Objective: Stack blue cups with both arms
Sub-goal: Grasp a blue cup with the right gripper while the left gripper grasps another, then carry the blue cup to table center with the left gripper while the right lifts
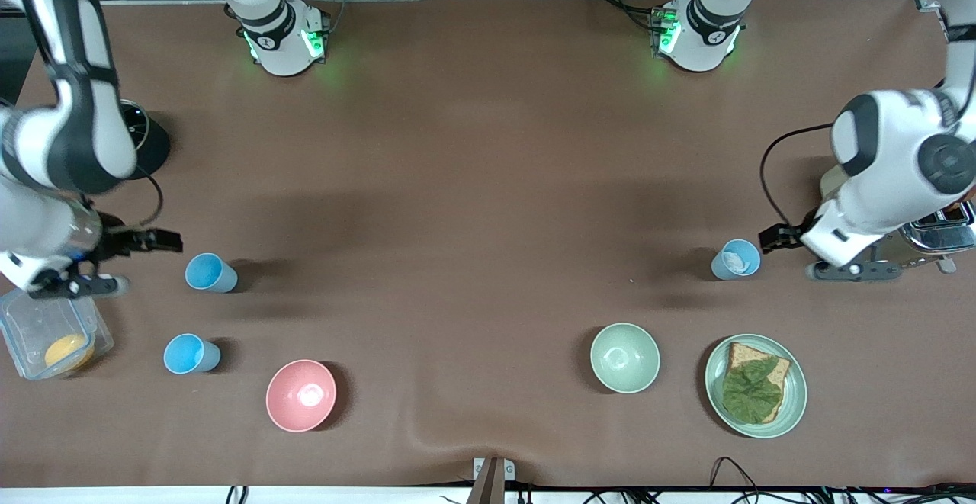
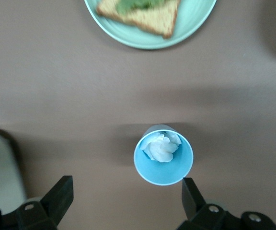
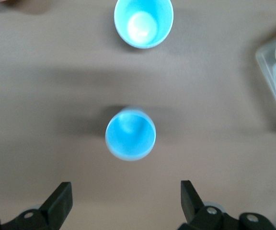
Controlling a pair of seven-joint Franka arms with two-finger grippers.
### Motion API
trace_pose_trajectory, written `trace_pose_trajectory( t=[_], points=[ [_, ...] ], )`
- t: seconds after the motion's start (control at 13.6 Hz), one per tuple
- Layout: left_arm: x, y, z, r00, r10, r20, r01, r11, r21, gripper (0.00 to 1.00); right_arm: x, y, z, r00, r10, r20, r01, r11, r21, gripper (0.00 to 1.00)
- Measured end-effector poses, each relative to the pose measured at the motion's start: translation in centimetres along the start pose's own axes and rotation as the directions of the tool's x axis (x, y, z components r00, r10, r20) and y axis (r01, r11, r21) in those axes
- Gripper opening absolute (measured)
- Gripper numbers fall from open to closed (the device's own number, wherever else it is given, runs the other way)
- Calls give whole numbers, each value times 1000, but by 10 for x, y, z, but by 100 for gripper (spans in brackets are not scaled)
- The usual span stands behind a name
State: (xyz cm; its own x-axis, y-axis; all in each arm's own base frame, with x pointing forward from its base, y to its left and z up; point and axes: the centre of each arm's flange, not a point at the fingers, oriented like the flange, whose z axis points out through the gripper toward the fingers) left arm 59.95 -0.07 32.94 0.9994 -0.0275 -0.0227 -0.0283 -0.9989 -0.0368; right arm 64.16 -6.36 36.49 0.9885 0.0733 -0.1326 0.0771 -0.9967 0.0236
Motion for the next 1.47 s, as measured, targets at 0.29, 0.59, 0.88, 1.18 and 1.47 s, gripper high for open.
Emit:
trace_pose_trajectory(
  t=[0.29,0.59,0.88,1.18,1.47],
  points=[
    [5,6,53,999,9,38,-9,1000,-8,76,21,10,61,1000,-3,0,3,1000,-16,100],
    [7,7,89,999,10,50,-9,1000,-14,60,17,47,108,999,-10,45,10,1000,2,100],
    [9,9,94,999,13,47,-12,1000,-16,16,16,47,144,998,11,57,-15,998,63,91],
    [14,29,85,999,44,26,-43,999,-30,4,16,43,149,999,-9,36,7,998,62,49],
    [16,149,41,999,12,-30,-16,989,-145,4,17,43,143,998,-61,22,59,996,63,5]
  ],
)
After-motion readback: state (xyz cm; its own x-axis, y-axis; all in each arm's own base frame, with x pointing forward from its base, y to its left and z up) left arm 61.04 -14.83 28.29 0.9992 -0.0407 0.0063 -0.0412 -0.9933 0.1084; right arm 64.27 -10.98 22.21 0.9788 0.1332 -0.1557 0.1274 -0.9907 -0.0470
